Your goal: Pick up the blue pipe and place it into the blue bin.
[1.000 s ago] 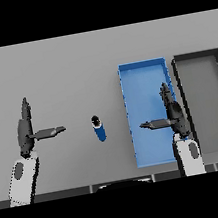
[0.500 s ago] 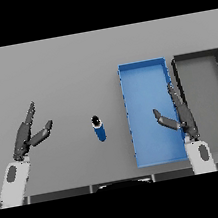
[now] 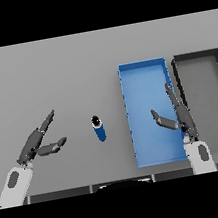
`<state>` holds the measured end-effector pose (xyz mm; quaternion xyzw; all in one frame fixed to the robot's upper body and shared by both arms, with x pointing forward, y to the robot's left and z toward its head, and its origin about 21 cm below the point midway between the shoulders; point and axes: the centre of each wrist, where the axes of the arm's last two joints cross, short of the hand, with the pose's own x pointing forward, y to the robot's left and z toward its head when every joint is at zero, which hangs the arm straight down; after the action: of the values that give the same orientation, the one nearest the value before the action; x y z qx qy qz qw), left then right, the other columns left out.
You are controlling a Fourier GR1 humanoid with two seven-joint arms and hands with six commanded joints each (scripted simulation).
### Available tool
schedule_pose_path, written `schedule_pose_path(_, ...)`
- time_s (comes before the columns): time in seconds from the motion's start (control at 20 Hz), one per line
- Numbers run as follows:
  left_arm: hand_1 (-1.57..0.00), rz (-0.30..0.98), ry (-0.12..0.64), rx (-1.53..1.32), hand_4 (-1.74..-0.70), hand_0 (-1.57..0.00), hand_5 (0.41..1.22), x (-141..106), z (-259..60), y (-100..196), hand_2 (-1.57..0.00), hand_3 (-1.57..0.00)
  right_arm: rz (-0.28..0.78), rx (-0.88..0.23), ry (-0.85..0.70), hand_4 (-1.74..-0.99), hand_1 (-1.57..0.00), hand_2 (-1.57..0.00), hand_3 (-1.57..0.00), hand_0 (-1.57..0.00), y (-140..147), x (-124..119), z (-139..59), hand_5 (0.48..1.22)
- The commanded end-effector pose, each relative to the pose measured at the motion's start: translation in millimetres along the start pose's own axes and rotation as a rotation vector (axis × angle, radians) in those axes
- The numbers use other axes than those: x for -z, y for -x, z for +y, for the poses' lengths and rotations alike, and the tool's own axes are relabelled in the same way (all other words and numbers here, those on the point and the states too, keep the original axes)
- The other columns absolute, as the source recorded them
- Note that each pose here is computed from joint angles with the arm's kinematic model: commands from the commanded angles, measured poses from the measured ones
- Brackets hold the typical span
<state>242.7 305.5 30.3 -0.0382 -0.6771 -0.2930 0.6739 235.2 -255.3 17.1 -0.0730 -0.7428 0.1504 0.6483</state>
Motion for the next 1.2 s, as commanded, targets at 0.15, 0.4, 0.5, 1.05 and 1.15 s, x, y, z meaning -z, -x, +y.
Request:
schedule_pose_path(0.15, 0.00, 0.039, 0.145, -0.010, -1.13, 0.00, 0.485, 6.0, -37.3, -3.1, 0.00, 0.00, 0.019, -0.005, -0.004, -1.174, 0.00, 0.00, 0.00, 0.00, 4.9, -8.2, -2.5, 0.618)
schedule_pose_path(0.4, 0.00, 0.045, 0.222, -0.009, -1.14, 0.00, 0.452, 17.7, -69.6, -4.5, 0.00, 0.00, 0.027, 0.015, 0.000, -1.205, 0.00, 0.00, 0.00, 0.00, 4.4, -6.0, 0.6, 0.618)
schedule_pose_path(0.5, 0.00, 0.031, 0.232, -0.019, -1.15, 0.00, 0.452, 29.4, -81.6, -5.2, 0.00, 0.00, 0.010, 0.012, 0.000, -1.218, 0.00, 0.00, 0.00, 0.00, 1.9, -4.1, -1.1, 0.627)
schedule_pose_path(1.05, 0.00, 0.007, 0.231, -0.007, -1.06, 0.00, 0.425, 78.6, -128.2, 6.3, 0.00, 0.00, 0.008, 0.011, 0.012, -1.222, 0.00, 0.00, 0.00, 0.00, 4.2, -15.1, -7.0, 0.642)
schedule_pose_path(1.15, 0.00, 0.009, 0.233, -0.026, -1.06, 0.00, 0.420, 87.5, -132.4, 2.8, 0.00, 0.00, 0.018, 0.001, 0.014, -1.214, 0.00, 0.00, 0.00, 0.00, 4.4, -12.1, -8.0, 0.645)
